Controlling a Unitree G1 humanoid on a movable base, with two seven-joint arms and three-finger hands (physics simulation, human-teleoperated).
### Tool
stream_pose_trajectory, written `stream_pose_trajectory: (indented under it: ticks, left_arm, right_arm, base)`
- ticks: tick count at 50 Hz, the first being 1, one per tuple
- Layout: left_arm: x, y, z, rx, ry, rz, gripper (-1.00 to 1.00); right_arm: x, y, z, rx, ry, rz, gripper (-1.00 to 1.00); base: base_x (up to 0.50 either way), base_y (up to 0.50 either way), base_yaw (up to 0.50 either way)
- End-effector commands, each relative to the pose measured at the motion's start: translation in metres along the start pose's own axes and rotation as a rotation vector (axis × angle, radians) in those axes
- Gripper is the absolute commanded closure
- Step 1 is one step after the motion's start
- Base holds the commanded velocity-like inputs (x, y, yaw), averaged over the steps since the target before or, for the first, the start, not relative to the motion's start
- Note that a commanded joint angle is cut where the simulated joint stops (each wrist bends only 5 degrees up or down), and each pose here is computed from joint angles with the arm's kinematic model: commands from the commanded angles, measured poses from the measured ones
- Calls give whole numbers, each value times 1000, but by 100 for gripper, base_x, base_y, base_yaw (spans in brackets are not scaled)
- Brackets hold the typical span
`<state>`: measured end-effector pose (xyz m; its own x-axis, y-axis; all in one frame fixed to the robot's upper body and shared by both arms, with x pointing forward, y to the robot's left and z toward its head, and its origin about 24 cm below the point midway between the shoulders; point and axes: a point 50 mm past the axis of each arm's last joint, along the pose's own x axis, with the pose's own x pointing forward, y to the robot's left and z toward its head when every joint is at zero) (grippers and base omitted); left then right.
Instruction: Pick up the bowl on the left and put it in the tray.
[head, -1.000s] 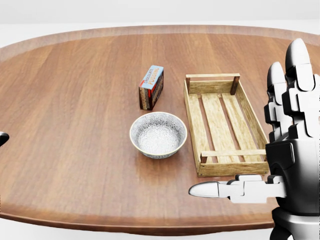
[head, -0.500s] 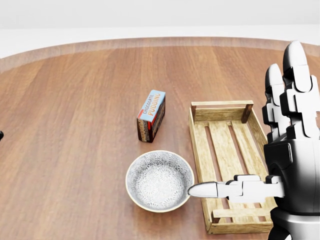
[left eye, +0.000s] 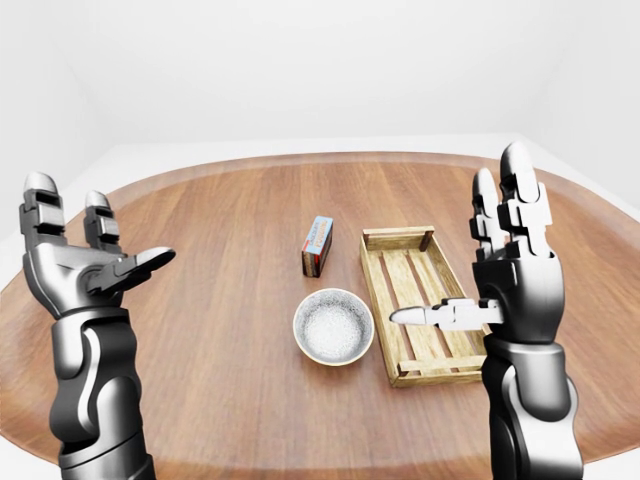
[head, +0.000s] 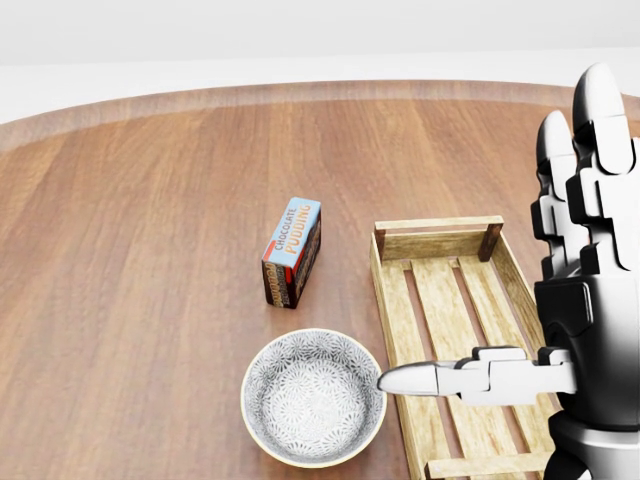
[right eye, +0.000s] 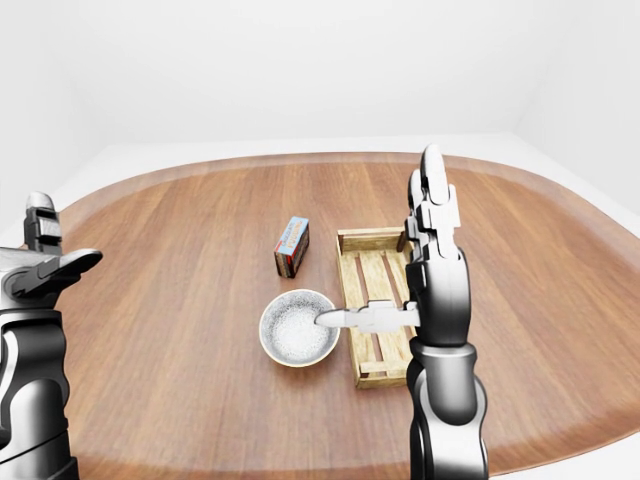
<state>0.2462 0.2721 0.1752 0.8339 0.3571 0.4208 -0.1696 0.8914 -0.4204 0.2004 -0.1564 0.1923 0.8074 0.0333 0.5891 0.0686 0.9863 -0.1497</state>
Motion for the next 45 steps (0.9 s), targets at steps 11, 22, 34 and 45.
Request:
stream_pose_trajectory:
  ticks: [11, 22, 34, 45]
  left_arm:
    - [2, 2, 3, -9, -9, 8, -100]
    - [3, 3, 2, -8, -3, 12, -100]
    - [3, 2, 3, -12, -9, 12, -100]
    - [4, 3, 5, -23, -15, 18, -100]
  right_arm:
    - [-5, 19, 16, -161, -55, 170, -100]
    - [-24, 48, 0, -405, 57, 403, -100]
    - [-39, 59, -11, -525, 156, 518, -100]
    - [-49, 61, -20, -579, 235, 589, -100]
  base:
    - [10, 0, 0]
    - [0, 0, 0]
    - [0, 0, 0]
    - [0, 0, 0]
